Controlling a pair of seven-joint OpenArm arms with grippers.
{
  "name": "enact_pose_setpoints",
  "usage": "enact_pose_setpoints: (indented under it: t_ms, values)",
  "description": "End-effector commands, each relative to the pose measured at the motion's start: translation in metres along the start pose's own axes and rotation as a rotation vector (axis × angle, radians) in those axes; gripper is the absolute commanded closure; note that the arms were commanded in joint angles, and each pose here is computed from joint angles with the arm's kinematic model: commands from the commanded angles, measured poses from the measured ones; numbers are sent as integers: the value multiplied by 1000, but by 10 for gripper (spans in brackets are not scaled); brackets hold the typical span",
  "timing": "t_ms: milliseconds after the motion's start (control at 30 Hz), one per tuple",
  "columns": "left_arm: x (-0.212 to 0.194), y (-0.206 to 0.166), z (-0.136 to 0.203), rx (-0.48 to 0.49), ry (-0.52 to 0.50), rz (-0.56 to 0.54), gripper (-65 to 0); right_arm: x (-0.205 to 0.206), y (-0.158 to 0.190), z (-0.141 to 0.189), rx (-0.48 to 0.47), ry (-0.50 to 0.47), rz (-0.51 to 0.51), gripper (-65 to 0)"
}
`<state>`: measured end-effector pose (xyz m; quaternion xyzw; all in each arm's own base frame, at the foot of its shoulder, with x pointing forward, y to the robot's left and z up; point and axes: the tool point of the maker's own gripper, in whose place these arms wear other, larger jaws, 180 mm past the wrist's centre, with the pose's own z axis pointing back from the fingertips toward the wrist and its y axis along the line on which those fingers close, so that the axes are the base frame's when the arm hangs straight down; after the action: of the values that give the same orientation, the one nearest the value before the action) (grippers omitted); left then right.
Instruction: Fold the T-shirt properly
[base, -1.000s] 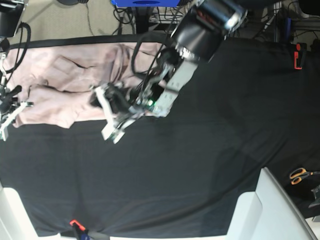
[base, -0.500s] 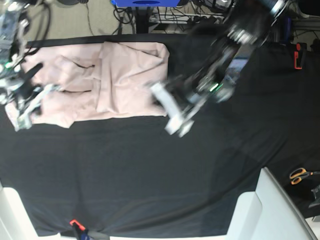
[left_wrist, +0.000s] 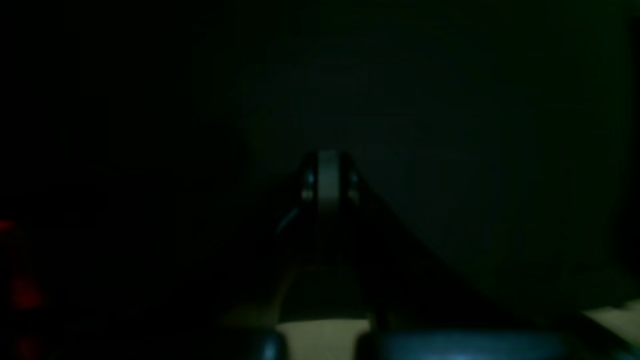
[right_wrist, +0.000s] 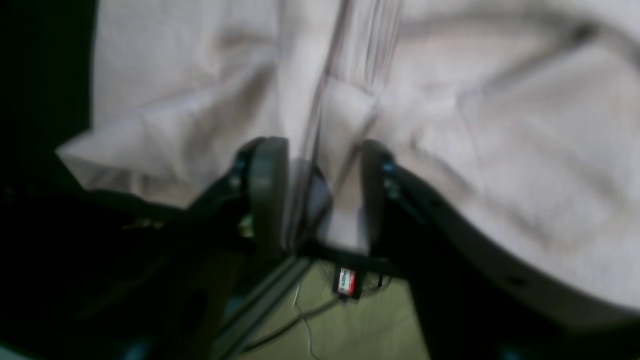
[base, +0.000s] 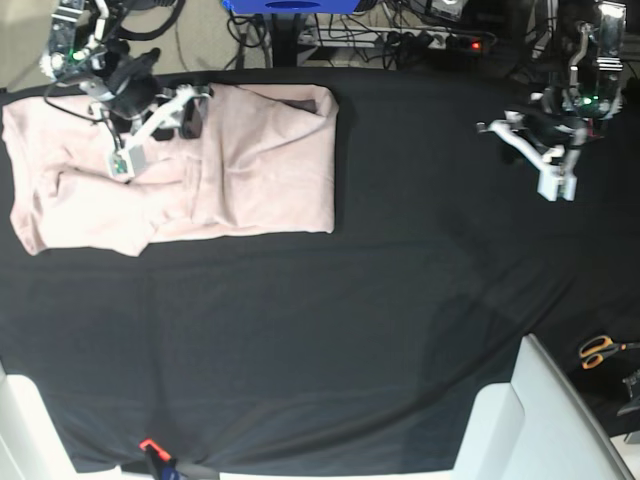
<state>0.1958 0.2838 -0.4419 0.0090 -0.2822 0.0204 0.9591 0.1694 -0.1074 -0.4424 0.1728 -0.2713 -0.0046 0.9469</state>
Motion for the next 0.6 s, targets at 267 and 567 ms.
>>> enact_pose_setpoints:
  t_ms: [267,567]
  values:
    - [-11,23,4,167,16,-196,0,-24,-1,-9,26,69,-45,-321]
    - [-10,19,3,158,15,-196,0,-52,10,-15,88,137,-41,-317]
